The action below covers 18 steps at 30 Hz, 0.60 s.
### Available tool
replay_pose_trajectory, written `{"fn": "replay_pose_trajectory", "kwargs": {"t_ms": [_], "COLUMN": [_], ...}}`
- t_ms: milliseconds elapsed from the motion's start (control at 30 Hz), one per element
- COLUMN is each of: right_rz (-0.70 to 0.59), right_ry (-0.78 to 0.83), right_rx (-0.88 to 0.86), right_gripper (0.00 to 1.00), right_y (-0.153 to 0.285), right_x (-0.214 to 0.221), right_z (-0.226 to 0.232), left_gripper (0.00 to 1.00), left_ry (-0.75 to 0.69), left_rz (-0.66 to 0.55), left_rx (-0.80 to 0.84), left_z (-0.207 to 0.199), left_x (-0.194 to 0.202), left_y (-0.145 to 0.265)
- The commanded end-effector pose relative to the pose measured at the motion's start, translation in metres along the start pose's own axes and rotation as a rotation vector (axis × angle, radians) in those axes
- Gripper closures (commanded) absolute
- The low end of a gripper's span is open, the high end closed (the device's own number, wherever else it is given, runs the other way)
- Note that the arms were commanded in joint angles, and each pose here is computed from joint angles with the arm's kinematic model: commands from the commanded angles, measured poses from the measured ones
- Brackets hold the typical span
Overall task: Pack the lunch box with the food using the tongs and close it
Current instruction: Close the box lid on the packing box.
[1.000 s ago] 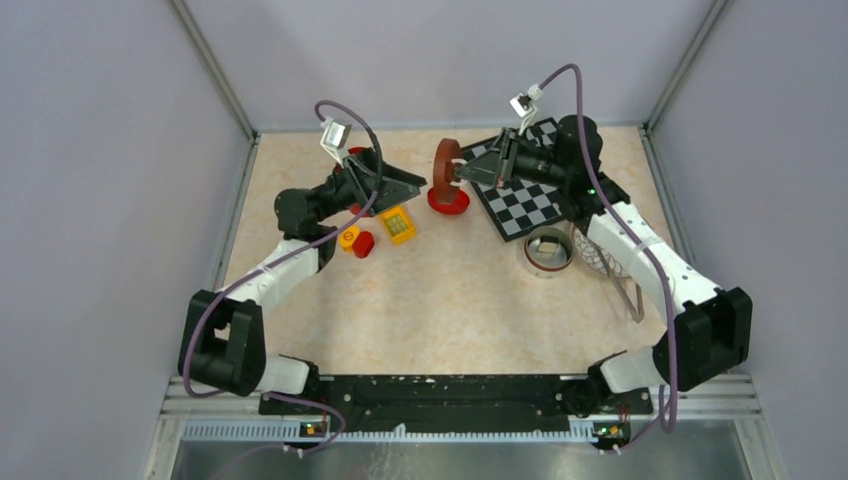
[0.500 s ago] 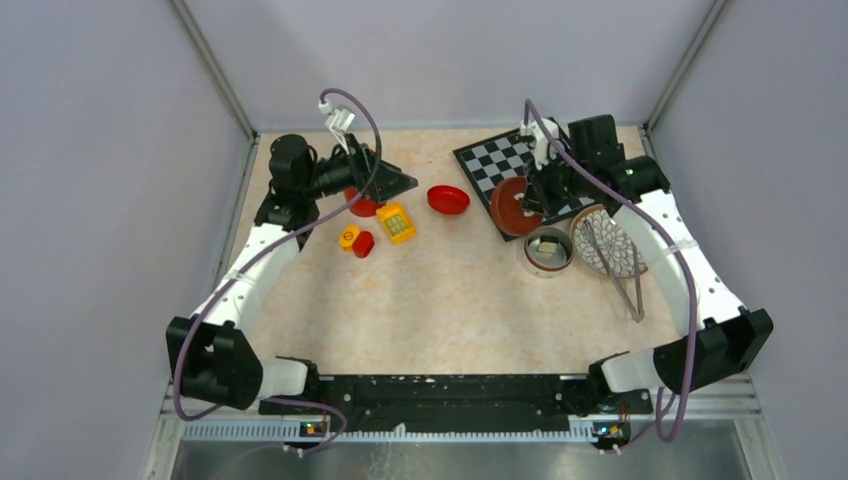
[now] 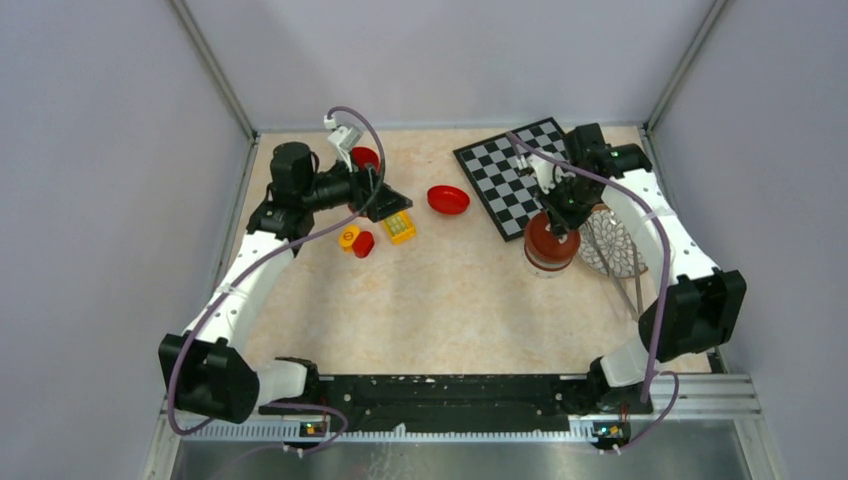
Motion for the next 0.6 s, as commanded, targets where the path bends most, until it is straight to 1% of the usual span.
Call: {"fn": "replay_pose_trajectory", "kwargs": {"t_ms": [0,133,567], "right_rz": [0.038,0.074,0.165], "right_ry": [0.039,0.041,0.059], "right_rx": [-0.020,-0.026,-0.056], "right_gripper": [1.00,1.00,1.00], "right_y": [-0.008,-0.023,-0.055], "right_x": [0.005,0.007,0.008], "right_z": [-0.011,-0.020,-0.040], "left_gripper": [0.01,0.01,0.01], "left_ry": [-0.080,-0.078,-0.070], "left_rz": [-0.028,-0.040,-0.050], "left_rx": [-0.029,-0.053,-0.043], "left_z": [-0.005,-0.001,-0.004], "left_x": [-0.009,-0.009,-0.008], "left_y": [0.009,0.014,0.020]}}
Point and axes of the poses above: each gripper's point midway between its finger pads, its own y axis back along the fingers, its own z axis along the line the jaws close on, x = y × z, the point moved 2 cm from there along y, back along the fingers, and after that the axes turned 9 degrees about y, right-handed, at the moved point
